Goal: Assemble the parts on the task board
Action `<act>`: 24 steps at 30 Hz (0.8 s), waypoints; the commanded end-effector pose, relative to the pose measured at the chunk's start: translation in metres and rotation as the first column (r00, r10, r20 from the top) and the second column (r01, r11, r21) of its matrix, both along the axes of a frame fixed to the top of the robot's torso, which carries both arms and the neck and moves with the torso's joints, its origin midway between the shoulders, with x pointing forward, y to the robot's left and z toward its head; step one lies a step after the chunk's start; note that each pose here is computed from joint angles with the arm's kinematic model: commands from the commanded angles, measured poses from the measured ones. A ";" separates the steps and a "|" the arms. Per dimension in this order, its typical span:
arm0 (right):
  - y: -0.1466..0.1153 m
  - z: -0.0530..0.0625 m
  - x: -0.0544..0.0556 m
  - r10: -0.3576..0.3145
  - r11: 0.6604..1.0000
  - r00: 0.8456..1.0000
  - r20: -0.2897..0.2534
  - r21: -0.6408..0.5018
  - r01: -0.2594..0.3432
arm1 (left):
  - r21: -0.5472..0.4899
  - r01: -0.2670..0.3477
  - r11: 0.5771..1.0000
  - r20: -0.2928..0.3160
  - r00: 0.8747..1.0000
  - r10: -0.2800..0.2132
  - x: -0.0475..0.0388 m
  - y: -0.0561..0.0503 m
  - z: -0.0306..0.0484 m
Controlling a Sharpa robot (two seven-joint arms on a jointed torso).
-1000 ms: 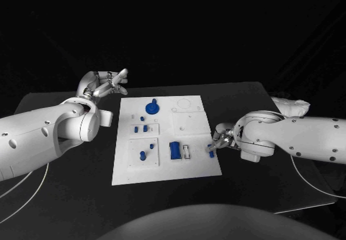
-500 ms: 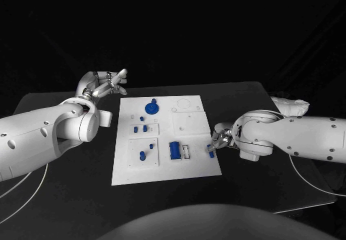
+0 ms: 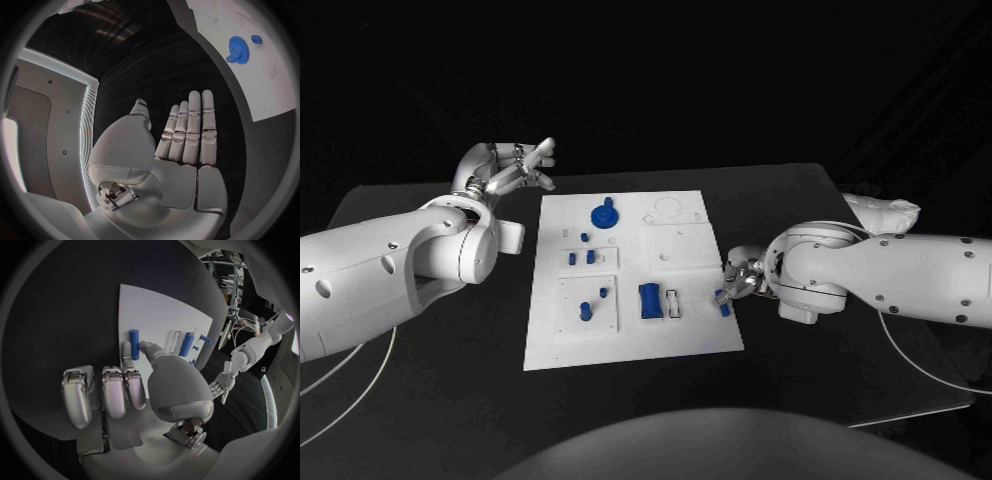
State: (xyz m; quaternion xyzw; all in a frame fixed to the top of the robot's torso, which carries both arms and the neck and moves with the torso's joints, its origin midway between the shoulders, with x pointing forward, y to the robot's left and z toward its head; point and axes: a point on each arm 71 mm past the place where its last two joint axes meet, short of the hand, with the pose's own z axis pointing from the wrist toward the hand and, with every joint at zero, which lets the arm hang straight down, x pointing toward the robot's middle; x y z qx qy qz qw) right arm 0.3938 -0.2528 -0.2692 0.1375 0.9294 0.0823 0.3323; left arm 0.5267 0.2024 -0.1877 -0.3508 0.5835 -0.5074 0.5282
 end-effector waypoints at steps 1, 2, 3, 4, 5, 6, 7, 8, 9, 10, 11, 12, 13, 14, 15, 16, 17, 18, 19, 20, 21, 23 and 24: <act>-0.003 -0.009 -0.008 -0.025 1.000 0.999 -0.044 -0.012 0.025 | -0.005 0.017 1.000 0.002 1.000 -0.017 -0.0005 -0.002 0.0008; -0.003 -0.009 -0.008 -0.031 0.999 0.999 -0.043 0.004 0.032 | -0.005 0.016 1.000 0.002 1.000 -0.016 -0.0004 -0.001 0.0008; -0.003 -0.009 -0.008 -0.037 0.999 0.998 -0.043 0.015 0.037 | -0.005 0.016 1.000 0.002 1.000 -0.016 -0.0004 -0.001 0.0008; -0.003 -0.008 -0.008 -0.040 0.999 0.998 -0.041 0.022 0.041 | -0.005 0.015 1.000 0.001 1.000 -0.015 -0.0004 -0.001 0.0008; -0.002 -0.008 -0.009 -0.045 0.998 0.998 -0.039 0.034 0.046 | -0.005 0.015 1.000 0.001 1.000 -0.015 -0.0003 -0.001 0.0008; -0.002 -0.008 -0.009 -0.050 0.998 0.998 -0.036 0.046 0.051 | -0.005 0.015 1.000 0.001 1.000 -0.015 -0.0003 -0.001 0.0008; -0.001 -0.007 -0.009 -0.054 0.997 0.998 -0.035 0.058 0.056 | -0.005 0.016 1.000 0.001 1.000 -0.016 -0.0002 -0.001 0.0008; -0.001 -0.007 -0.010 -0.059 0.996 0.998 -0.036 0.071 0.062 | -0.005 0.016 1.000 0.001 1.000 -0.016 -0.0002 -0.002 0.0008; 0.000 -0.007 -0.010 -0.065 0.994 0.997 -0.038 0.083 0.068 | -0.004 0.017 1.000 0.001 1.000 -0.017 -0.0003 -0.002 0.0008; 0.000 -0.006 -0.011 -0.071 0.993 0.997 -0.040 0.096 0.074 | -0.004 0.018 1.000 0.002 1.000 -0.018 -0.0003 -0.002 0.0008; 0.000 -0.006 -0.012 -0.077 0.991 0.996 -0.042 0.108 0.081 | -0.004 0.018 1.000 0.002 1.000 -0.018 -0.0004 -0.002 0.0008; 0.000 -0.005 -0.012 -0.082 0.989 0.996 -0.043 0.120 0.087 | -0.004 0.018 1.000 0.002 1.000 -0.018 -0.0004 -0.002 0.0008; 0.000 -0.005 -0.013 -0.088 0.987 0.995 -0.045 0.132 0.093 | -0.003 0.018 1.000 0.002 1.000 -0.018 -0.0004 -0.002 0.0008; 0.000 -0.004 -0.014 -0.093 0.985 0.994 -0.047 0.144 0.099 | -0.003 0.018 1.000 0.002 1.000 -0.018 -0.0003 -0.002 0.0008; 0.000 -0.003 -0.014 -0.097 0.983 0.994 -0.049 0.153 0.104 | -0.003 0.018 1.000 0.002 1.000 -0.018 -0.0003 -0.002 0.0008; 0.000 -0.002 -0.014 -0.102 0.981 0.994 -0.050 0.163 0.109 | -0.003 0.018 1.000 0.002 1.000 -0.018 -0.0002 -0.002 0.0007; 0.000 -0.001 -0.014 -0.106 0.978 0.993 -0.050 0.174 0.113 | -0.002 0.017 1.000 0.002 1.000 -0.017 -0.0002 -0.002 0.0007; 0.000 0.000 -0.014 -0.110 0.976 0.993 -0.049 0.185 0.117 | -0.002 0.017 1.000 0.002 1.000 -0.017 -0.0002 -0.002 0.0007; 0.001 0.002 -0.013 -0.112 0.973 0.993 -0.048 0.198 0.120 | -0.002 0.017 1.000 0.002 1.000 -0.017 -0.0002 -0.002 0.0007; 0.001 0.004 -0.013 -0.114 0.970 0.992 -0.046 0.211 0.122 | -0.002 0.017 1.000 0.002 1.000 -0.017 -0.0001 -0.002 0.0007; 0.001 0.005 -0.012 -0.116 0.967 0.992 -0.045 0.222 0.123 | -0.002 0.018 1.000 0.002 1.000 -0.018 -0.0001 -0.002 0.0007; 0.002 0.008 -0.012 -0.115 0.963 0.993 -0.042 0.240 0.122 | -0.002 0.018 1.000 0.001 1.000 -0.018 -0.0001 -0.002 0.0007; 0.003 0.009 -0.011 -0.113 0.962 0.993 -0.040 0.247 0.120 | -0.002 0.019 1.000 0.001 1.000 -0.019 -0.0001 -0.002 0.0007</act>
